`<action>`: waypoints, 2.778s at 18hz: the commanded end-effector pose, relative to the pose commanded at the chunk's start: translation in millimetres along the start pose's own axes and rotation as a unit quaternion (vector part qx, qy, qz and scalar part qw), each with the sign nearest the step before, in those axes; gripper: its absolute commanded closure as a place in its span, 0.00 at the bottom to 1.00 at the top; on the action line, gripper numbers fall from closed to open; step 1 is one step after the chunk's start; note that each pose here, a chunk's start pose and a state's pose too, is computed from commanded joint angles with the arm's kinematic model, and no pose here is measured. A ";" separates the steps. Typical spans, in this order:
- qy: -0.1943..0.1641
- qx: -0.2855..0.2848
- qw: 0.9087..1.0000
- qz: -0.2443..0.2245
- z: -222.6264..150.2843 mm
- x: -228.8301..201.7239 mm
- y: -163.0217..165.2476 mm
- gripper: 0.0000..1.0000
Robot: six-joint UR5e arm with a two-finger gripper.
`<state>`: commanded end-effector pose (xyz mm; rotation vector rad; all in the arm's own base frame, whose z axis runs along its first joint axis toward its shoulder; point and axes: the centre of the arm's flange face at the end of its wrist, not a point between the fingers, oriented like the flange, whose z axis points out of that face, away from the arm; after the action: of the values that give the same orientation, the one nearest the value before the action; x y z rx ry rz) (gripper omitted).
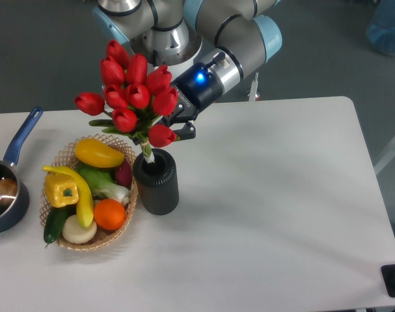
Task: Insert the flowers into the vase
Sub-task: 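Lower the tulip stems into the opening of the dark grey vase, then push the tulips further down into the vase with the gripper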
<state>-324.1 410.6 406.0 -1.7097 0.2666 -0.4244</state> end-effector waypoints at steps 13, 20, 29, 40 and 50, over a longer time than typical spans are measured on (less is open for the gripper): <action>0.004 -0.001 1.000 -0.011 4.1 -13.8 27.1 1.00; 0.003 -0.001 1.000 -0.030 2.4 -20.1 51.7 1.00; 0.007 -0.004 1.000 -0.015 5.9 -10.2 82.6 1.00; 0.016 -0.008 1.000 -0.010 14.0 -9.5 109.7 1.00; 0.013 -0.008 1.000 -0.010 10.9 -16.8 123.0 0.76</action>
<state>-327.4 404.8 281.5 -1.7242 0.2728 -0.4617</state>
